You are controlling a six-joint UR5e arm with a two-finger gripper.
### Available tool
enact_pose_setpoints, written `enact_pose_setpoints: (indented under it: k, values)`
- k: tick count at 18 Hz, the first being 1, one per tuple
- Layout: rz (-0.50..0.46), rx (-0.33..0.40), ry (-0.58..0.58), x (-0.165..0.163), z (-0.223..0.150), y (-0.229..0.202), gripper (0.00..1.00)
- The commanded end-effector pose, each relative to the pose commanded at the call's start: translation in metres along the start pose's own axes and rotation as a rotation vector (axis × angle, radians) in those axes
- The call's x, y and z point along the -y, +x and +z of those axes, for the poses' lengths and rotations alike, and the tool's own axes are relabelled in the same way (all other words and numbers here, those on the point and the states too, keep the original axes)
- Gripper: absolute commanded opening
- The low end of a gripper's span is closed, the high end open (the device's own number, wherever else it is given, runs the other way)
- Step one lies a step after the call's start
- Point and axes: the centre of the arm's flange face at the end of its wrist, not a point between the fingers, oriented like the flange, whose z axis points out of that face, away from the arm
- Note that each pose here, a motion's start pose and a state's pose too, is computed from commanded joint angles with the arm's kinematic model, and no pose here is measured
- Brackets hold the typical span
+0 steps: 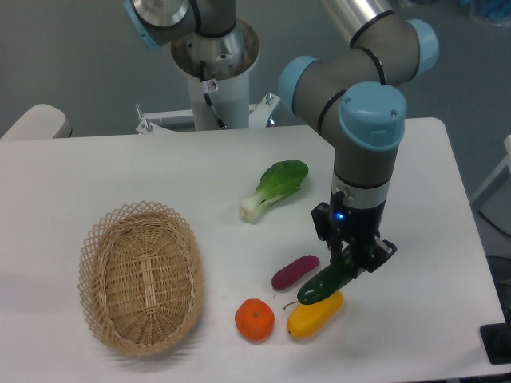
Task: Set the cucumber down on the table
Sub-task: 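Hold the green cucumber in the gripper and lift it slightly, then carry the cucumber away from the mango toward the bok choy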
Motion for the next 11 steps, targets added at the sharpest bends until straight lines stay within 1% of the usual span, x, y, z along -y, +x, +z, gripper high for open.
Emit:
enact_pose_setpoints:
  k: [5, 7, 11]
  values:
    - [0.112, -0.029, -0.018, -0.017, 0.029, 0.0, 0.27]
    - [0.153, -0.031, -0.024, -0.04, 0.049, -0.01, 0.27]
    - [0.232, -0.054, -0.03, -0.073, 0.066, -0.017, 0.27]
